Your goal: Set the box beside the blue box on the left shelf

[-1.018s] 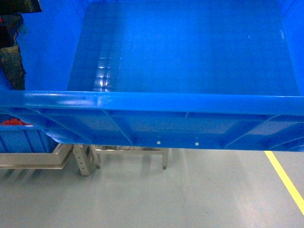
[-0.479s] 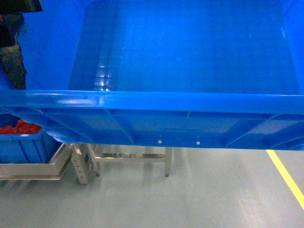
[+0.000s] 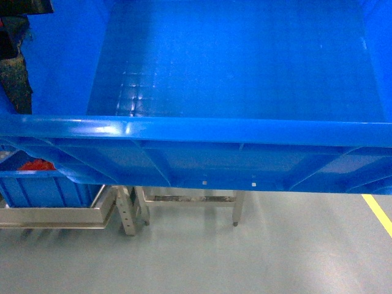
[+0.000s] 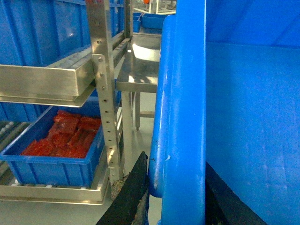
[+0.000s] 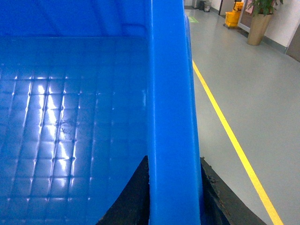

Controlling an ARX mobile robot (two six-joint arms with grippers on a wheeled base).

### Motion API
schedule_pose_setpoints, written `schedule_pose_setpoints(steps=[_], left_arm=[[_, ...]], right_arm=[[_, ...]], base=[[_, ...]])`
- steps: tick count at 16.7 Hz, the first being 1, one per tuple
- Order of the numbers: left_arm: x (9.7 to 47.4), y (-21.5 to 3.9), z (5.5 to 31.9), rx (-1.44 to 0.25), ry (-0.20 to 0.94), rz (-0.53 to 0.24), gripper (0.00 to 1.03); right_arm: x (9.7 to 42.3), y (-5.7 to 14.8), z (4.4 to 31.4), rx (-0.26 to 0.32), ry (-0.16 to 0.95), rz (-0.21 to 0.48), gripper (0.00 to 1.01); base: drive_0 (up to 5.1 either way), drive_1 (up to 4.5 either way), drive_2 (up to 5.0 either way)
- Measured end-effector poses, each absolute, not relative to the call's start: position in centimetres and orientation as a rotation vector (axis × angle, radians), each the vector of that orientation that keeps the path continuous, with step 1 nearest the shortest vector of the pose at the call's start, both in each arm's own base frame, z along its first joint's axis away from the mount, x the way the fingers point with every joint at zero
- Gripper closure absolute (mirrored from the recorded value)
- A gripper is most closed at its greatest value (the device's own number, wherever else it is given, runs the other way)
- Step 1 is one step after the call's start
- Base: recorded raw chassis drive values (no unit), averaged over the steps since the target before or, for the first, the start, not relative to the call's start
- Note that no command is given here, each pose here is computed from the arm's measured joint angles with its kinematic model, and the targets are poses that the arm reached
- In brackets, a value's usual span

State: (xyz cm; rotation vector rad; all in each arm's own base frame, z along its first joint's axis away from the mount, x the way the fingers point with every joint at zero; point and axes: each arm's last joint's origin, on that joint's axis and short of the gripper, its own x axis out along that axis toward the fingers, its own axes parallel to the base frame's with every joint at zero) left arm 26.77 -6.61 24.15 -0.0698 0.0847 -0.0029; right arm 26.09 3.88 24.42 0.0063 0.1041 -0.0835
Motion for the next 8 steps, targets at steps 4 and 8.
schedule_pose_setpoints(steps=[4,8], left_arm=[[26.77,-6.6,24.14,-0.07,0.086,-0.002,0.85],[26.77,-6.61,24.15,-0.07,0.085,-0.003,0.85]], right_arm=[[26.09,3.89,24.42,0.006,0.104,-0.083,0.79],[26.09,3.88,24.43,0.006,0.103,-0.084,0.79]], base=[[-3.4,1.53,2.0],[-4.5,1.12,3.9]])
